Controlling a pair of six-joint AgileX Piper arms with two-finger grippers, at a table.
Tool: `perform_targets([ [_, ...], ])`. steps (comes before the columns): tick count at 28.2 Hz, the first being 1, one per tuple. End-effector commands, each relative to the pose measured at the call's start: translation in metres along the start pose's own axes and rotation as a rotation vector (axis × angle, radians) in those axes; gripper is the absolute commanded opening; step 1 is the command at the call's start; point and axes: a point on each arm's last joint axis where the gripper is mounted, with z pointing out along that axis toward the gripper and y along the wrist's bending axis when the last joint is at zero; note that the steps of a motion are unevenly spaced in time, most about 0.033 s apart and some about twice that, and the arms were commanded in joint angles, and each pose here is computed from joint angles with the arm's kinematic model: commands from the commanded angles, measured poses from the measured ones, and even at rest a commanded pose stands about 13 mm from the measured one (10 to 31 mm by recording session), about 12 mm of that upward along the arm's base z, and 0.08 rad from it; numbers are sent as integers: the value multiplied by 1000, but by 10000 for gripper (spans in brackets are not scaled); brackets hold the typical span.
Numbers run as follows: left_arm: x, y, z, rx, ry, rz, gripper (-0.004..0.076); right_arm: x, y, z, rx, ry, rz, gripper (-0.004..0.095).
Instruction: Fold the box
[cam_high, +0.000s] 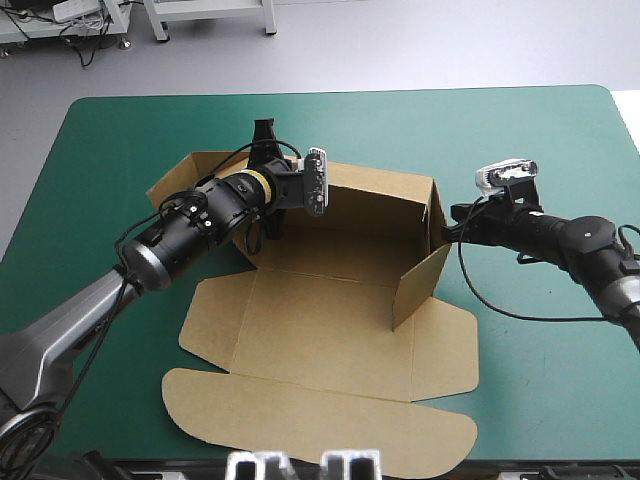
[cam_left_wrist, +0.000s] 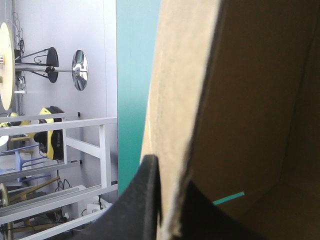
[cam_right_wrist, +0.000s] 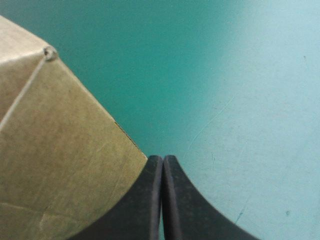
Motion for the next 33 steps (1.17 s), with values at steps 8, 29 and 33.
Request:
perform_targets([
  [8,-4,11,-15,-40,-33,-43,-10,-69,22,-42,-124,-101,-108,-20],
  [29,1,7,-1,-38,42,-121,-10,-83,4,-55,115,-36,-78,-20],
  [33,4,10,2,-85,71,-151,-10,-91,5,-58,113,-90,-60,-20],
])
